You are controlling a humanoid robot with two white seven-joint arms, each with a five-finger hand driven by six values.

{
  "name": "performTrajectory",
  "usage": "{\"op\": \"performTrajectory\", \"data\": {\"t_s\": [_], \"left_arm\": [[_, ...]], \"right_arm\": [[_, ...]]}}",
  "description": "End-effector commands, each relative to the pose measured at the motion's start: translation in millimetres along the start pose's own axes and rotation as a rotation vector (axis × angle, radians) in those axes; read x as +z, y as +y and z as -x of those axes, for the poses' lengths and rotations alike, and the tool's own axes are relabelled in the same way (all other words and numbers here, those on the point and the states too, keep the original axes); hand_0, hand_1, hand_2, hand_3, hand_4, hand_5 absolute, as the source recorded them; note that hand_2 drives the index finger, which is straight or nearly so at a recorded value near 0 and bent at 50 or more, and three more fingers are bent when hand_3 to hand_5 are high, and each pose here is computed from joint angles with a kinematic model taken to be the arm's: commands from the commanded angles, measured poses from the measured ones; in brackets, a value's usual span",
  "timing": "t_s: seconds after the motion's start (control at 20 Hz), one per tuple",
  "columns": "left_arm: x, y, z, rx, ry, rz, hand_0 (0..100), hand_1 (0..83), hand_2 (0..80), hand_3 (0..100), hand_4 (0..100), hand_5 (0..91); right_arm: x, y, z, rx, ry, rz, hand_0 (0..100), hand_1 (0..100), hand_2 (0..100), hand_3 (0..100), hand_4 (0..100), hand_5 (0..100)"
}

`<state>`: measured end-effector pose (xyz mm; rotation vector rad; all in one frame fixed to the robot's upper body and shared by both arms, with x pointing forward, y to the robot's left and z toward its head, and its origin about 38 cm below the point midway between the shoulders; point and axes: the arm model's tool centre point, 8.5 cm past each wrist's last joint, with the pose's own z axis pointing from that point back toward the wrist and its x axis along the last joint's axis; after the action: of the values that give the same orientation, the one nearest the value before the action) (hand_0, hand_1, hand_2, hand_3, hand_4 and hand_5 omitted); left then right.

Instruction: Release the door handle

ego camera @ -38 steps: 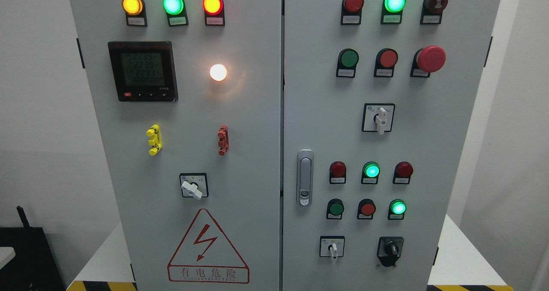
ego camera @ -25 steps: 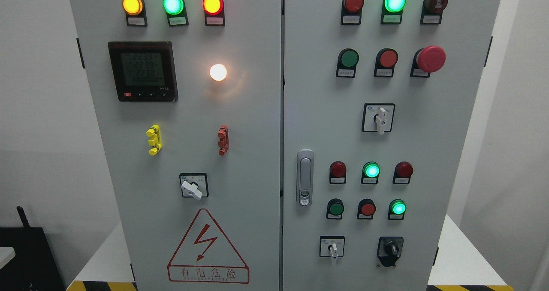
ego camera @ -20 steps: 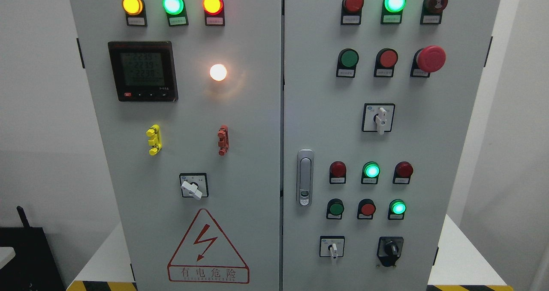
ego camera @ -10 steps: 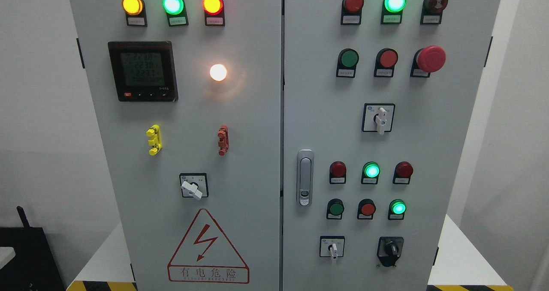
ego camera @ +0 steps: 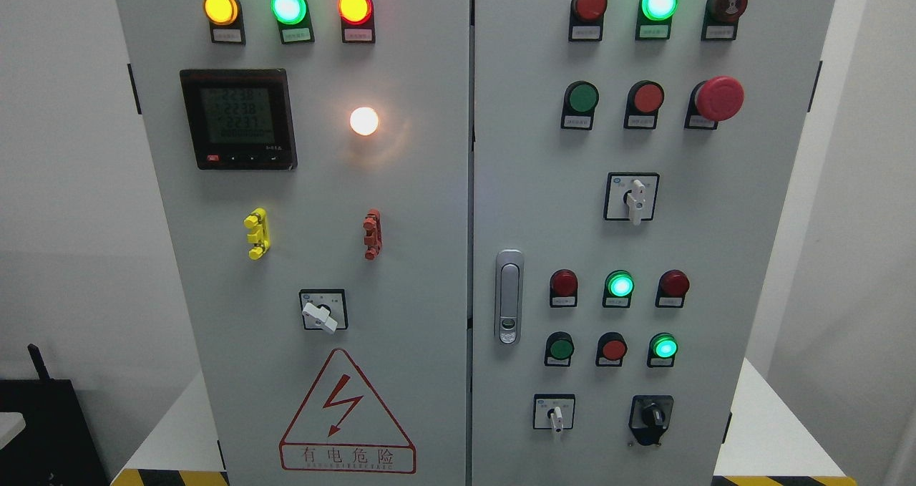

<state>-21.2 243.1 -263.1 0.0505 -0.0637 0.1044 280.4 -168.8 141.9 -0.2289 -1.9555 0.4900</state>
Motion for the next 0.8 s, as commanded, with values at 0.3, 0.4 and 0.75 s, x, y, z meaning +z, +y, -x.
{"op": "performTrajectory", "data": {"t_s": [0.3, 0.4, 0.75], "left_arm": [[-1, -2, -10, 0.0, -0.03, 0.005, 12, 38.9, 0.0, 0, 0, 0.0], [-1, -2, -10, 0.001, -0.03, 0.005, 12, 38.9, 0.0, 0, 0, 0.0], [-1, -2, -10, 0.0, -0.03, 0.005, 12, 38.9, 0.0, 0, 0, 0.0]], "right_arm": [[-11, 24, -7, 0.364, -0.074, 0.01, 46, 23, 0, 45, 37, 40], [-13, 26, -9, 0.425, -0.084, 0.021, 42, 26, 0, 49, 40, 44], [-41, 15, -14, 0.613, -0.088, 0.105, 29, 36, 0, 60, 49, 53]]}}
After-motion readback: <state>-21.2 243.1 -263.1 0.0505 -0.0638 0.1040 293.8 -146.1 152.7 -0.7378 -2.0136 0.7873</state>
